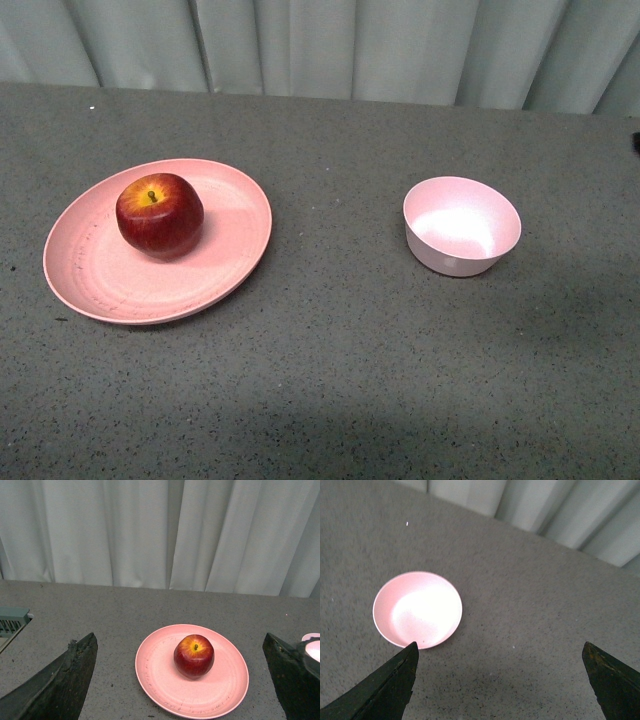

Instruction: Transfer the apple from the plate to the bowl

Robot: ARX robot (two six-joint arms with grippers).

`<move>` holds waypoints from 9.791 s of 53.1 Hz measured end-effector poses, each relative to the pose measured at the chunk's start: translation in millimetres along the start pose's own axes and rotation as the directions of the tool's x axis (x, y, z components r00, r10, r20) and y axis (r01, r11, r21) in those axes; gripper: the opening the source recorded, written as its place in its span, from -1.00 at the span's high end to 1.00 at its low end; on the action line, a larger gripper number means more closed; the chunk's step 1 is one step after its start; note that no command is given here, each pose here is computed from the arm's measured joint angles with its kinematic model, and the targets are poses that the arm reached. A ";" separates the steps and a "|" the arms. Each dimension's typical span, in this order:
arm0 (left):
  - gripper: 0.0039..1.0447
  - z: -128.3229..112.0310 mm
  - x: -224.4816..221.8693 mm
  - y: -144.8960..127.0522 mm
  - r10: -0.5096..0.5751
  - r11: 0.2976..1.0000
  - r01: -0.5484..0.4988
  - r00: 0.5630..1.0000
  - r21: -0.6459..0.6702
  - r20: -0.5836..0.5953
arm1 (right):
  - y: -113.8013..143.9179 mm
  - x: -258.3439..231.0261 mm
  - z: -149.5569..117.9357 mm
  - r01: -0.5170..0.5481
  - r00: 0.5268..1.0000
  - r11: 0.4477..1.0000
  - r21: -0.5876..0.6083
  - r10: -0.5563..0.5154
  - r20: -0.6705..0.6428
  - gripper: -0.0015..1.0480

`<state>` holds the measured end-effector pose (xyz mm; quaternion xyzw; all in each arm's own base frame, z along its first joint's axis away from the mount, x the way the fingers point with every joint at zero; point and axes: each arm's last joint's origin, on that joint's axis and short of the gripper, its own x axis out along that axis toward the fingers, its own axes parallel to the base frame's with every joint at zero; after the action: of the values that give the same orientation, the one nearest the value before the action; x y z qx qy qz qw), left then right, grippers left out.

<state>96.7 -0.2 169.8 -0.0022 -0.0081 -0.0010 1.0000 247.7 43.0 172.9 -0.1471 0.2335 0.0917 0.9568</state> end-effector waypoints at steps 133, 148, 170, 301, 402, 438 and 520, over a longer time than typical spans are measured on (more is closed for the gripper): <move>-0.88 0.0 0.0 0.0 0.000 1.000 0.000 1.000 0.000 0.000 | 158.9 139.4 36.4 -0.580 0.801 0.746 -0.327 0.450 -0.395 0.98; -0.88 0.0 0.0 0.0 0.000 1.000 0.000 1.000 0.000 0.000 | 189.4 150.6 30.6 -0.621 0.770 0.711 -0.330 0.475 -0.426 0.98; -0.88 0.0 0.0 0.0 0.000 1.000 0.000 1.000 0.000 0.000 | 200.6 163.0 26.4 -0.628 0.758 0.718 -0.301 0.474 -0.449 0.63; -0.88 0.0 0.0 0.0 0.000 1.000 0.000 1.000 0.000 0.000 | -10.3 -102.2 -68.4 0.111 0.876 0.943 0.315 -0.243 0.417 0.98; -0.88 -4.9 3.7 0.0 0.174 0.982 -0.187 0.963 -0.043 -0.205 | -1.8 -132.2 -83.2 0.109 0.873 0.943 0.315 -0.243 0.423 -0.82; -0.88 -28.3 199.9 -32.9 -0.042 0.991 -0.022 0.882 -0.130 -0.468 | -1.8 -132.3 -83.1 0.109 0.872 0.943 0.315 -0.243 0.424 -0.82; -0.39 -70.6 252.5 -70.3 -0.210 0.978 0.164 0.715 -0.132 -0.666 | -1.8 -132.3 -83.1 0.109 0.873 0.943 0.315 -0.242 0.424 -0.82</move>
<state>350.2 -71.3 103.6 -0.0325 0.3557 -0.1028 0.9283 97.5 0.2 165.5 -0.0049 -0.0020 0.0013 1.0000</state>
